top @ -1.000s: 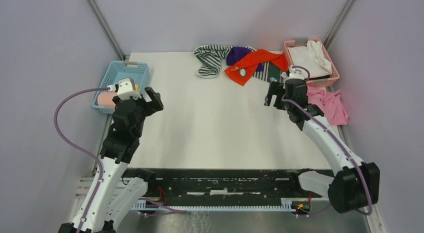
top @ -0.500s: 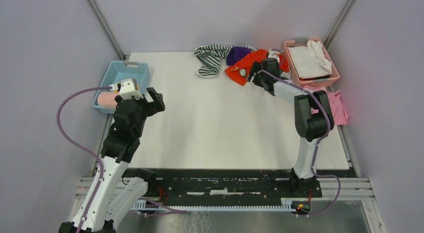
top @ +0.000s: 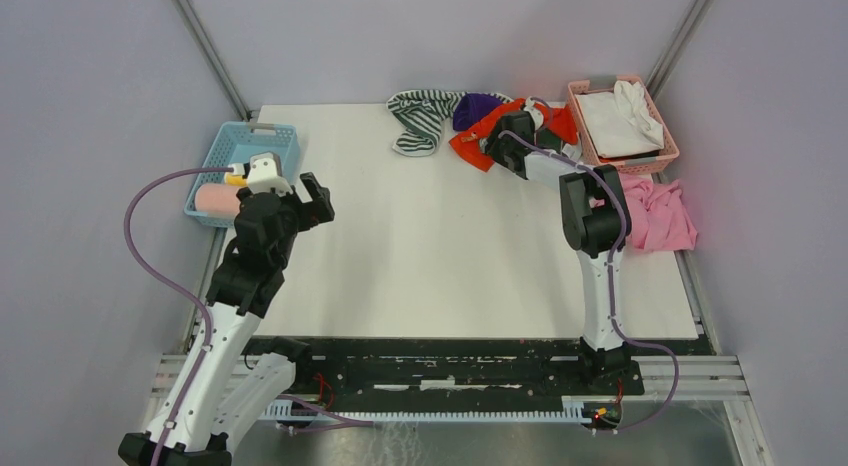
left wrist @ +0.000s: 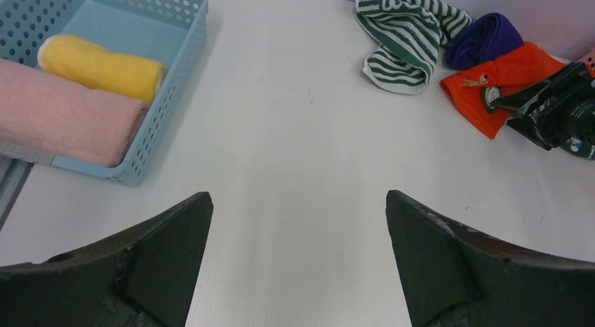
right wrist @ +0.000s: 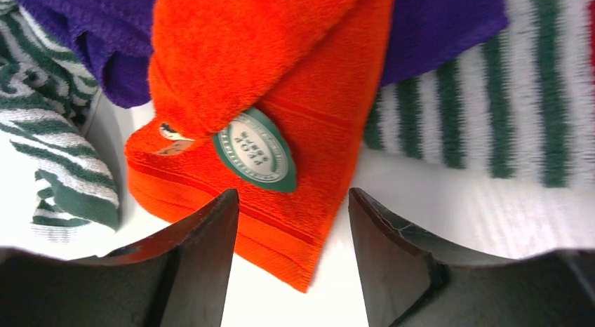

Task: Roll the towels
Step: Pick up the towel at the corner of the board.

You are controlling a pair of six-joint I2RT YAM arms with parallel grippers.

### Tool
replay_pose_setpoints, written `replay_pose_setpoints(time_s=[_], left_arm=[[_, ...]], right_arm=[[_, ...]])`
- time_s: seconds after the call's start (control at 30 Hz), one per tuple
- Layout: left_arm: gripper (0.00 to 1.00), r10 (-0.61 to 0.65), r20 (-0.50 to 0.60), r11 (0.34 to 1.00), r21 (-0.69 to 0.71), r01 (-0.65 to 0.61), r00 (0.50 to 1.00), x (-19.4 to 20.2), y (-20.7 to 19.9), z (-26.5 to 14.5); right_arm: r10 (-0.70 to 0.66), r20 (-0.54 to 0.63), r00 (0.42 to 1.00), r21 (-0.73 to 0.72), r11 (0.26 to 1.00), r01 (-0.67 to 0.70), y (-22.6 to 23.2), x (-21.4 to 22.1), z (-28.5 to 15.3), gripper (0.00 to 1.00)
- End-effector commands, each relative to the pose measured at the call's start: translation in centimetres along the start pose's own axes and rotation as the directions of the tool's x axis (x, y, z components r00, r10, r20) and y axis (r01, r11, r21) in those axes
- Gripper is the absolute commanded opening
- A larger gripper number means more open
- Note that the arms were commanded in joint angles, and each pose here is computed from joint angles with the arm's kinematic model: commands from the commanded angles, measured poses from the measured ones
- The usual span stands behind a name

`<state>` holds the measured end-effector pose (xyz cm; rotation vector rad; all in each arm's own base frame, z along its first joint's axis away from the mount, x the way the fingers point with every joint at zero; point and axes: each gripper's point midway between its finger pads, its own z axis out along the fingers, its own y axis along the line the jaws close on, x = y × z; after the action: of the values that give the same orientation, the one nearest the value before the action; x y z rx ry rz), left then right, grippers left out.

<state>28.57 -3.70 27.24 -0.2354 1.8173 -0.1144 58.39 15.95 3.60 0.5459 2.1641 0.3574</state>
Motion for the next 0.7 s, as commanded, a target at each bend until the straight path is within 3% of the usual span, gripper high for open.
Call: replay_pose_setpoints(time_s=[0.0, 0.07, 0.13, 0.3, 0.5, 0.67], left_arm=[[0.99, 0.031, 0.054, 0.999, 0.009, -0.031, 0.998, -1.3, -0.1, 0.0], [0.99, 0.030, 0.056, 1.000, 0.005, -0.030, 0.998, -1.4, 0.0, -0.1], [0.99, 0.030, 0.056, 1.000, 0.004, -0.030, 0.998, -1.4, 0.0, -0.1], [0.99, 0.028, 0.059, 1.000, 0.011, -0.029, 0.998, -1.4, 0.0, -0.2], [0.99, 0.021, 0.071, 1.000, 0.021, -0.022, 0.997, -1.7, -0.2, -0.5], [0.99, 0.008, 0.095, 0.999, 0.046, -0.012, 0.995, -2.3, -0.4, -1.2]], right_arm=[[0.006, -0.035, 0.999, 0.031, 1.000, -0.004, 0.4, 2.4, 1.2, 0.64], [0.003, -0.038, 0.999, 0.027, 1.000, -0.002, 0.5, 2.5, 1.6, 0.59], [-0.011, -0.030, 0.999, 0.011, 1.000, 0.012, 0.9, 2.2, 1.6, 0.48], [-0.081, 0.037, 0.996, -0.075, 0.994, 0.084, 4.3, -2.3, -1.2, 0.02], [-0.170, 0.190, 0.967, -0.197, 0.958, 0.207, 10.2, -10.7, -10.8, 0.01], [-0.260, 0.301, 0.917, -0.263, 0.902, 0.342, 14.5, -13.8, -21.2, 0.01]])
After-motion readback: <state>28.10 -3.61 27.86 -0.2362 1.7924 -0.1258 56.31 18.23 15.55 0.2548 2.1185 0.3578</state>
